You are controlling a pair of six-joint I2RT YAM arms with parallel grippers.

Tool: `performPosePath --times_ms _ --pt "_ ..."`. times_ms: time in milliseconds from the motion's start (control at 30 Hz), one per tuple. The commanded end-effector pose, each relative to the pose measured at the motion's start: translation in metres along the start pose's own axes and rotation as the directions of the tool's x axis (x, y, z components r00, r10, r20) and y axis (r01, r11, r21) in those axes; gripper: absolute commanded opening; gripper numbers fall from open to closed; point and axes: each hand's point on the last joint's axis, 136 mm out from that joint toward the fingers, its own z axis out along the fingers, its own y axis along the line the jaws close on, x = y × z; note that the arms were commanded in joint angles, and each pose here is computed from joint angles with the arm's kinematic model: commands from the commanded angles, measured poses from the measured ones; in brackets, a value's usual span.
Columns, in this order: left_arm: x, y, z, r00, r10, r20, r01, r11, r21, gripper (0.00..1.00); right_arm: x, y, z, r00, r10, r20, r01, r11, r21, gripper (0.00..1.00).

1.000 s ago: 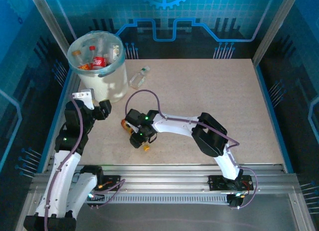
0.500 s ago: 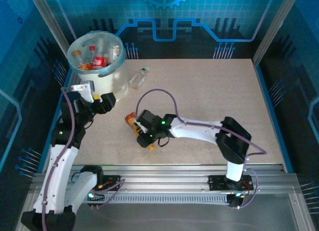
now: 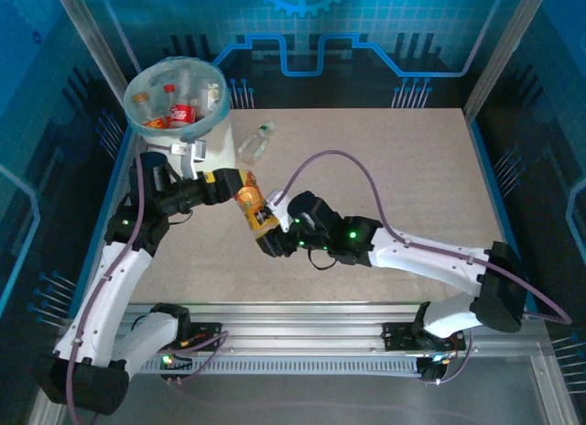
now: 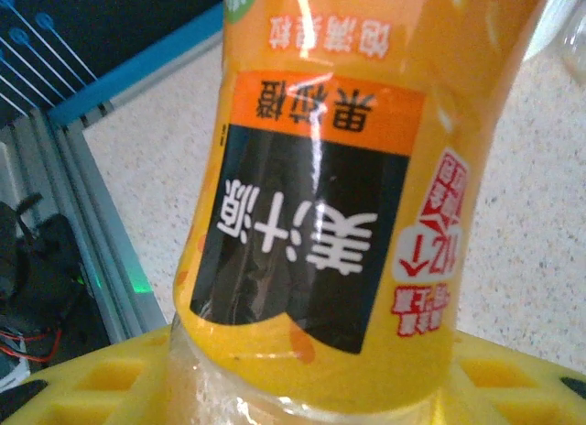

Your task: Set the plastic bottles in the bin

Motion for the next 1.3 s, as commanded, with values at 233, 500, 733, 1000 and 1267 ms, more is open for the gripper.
performPosePath --times_ms 233,500,733,1000,1267 --pt "0.018 -0.035 0.018 0.996 0.065 -0.069 -0.053 0.985 0.162 0.76 -0.032 0.018 -0.029 0.978 -0.049 0.203 0.066 0.995 -0.078 0.55" --pt "0.02 -0.046 0.029 0.991 0.084 -0.105 -0.062 0.978 0.198 0.83 -0.034 0.012 -0.04 0.97 -0.035 0.24 0.048 0.998 -0.05 0.55" --pt "0.014 -0.042 0.036 0.993 0.081 -0.085 -0.065 0.983 0.17 0.84 -0.03 0.007 -0.047 0.967 -0.063 0.247 0.072 0.997 -0.026 0.55" --pt "0.02 -0.038 0.046 0.991 0.082 -0.103 -0.066 0.987 0.15 0.84 -0.017 0.001 -0.056 0.963 -0.044 0.265 0.051 0.998 -0.02 0.55" --pt "0.034 -0.052 0.055 0.986 0.078 -0.147 -0.052 0.983 0.175 0.73 -0.011 -0.002 -0.064 0.96 -0.043 0.276 0.048 0.999 -0.012 0.55"
